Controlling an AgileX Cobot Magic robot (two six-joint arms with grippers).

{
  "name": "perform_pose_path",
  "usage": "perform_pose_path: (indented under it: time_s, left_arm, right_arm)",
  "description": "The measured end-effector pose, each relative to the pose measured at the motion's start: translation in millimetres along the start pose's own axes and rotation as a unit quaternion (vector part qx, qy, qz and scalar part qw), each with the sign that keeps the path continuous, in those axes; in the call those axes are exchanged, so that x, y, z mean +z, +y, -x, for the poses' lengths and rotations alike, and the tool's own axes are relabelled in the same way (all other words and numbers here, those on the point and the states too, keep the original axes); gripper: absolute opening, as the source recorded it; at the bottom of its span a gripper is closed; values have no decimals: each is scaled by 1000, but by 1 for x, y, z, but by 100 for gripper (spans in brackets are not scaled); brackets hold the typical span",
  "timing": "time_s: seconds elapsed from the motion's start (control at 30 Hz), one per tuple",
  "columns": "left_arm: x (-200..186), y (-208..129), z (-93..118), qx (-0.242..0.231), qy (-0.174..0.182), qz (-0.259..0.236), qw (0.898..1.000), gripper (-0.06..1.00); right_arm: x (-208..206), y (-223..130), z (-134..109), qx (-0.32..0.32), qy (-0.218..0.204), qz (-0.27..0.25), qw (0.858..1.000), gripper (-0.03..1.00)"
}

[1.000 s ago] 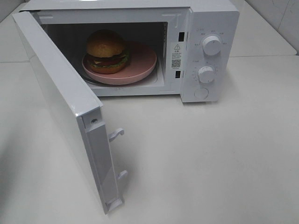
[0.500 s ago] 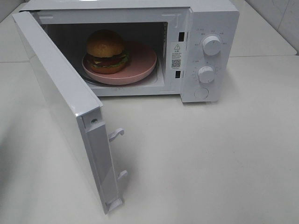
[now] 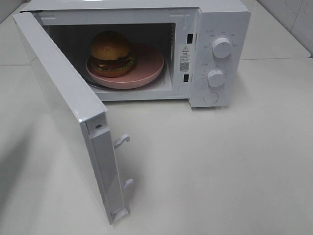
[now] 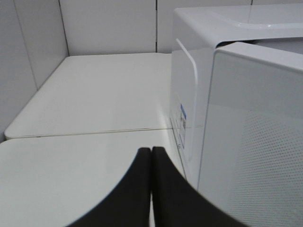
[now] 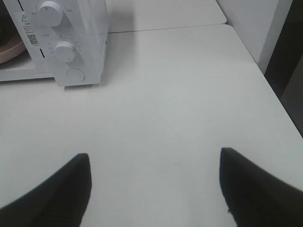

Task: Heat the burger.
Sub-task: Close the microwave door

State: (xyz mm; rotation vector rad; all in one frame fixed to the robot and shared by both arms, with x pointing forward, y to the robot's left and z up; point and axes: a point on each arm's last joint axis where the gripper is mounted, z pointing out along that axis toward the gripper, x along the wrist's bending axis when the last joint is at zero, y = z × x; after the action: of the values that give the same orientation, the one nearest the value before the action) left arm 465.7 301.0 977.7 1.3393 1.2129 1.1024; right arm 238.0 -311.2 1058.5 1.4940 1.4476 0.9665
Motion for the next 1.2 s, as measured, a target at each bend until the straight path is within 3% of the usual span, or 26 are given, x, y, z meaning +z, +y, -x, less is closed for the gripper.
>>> perform_pose_path:
  time_s: [0.07,0.13,0.43,0.5,0.8,0.87,1.2]
  left_arm:
    - [1,-1,1,-5,-7,-2,1000,0]
    - [9,-1,6,-1,-40,-5,999,0]
    - [25,7,12,-18,-88,2,996,0]
    - [36,7,18,-8,-129,-4,992,0]
    - [51,8,23,-14,-155,-9,988,0]
    - [61,3,36,-9,-183,-19,983,0]
    - [69,-1,56,-8,-206,-30,978,0]
  right_arm:
    - [0,0,0,0,0,0,1000,72]
    - [0,0,0,0,0,0,1000,72]
    - [0,0,0,0,0,0,1000,72]
    - [0,0,0,0,0,0,1000,72]
    - [0,0,0,0,0,0,1000,72]
    - [0,0,0,0,0,0,1000,72]
    - [0,0,0,0,0,0,1000,72]
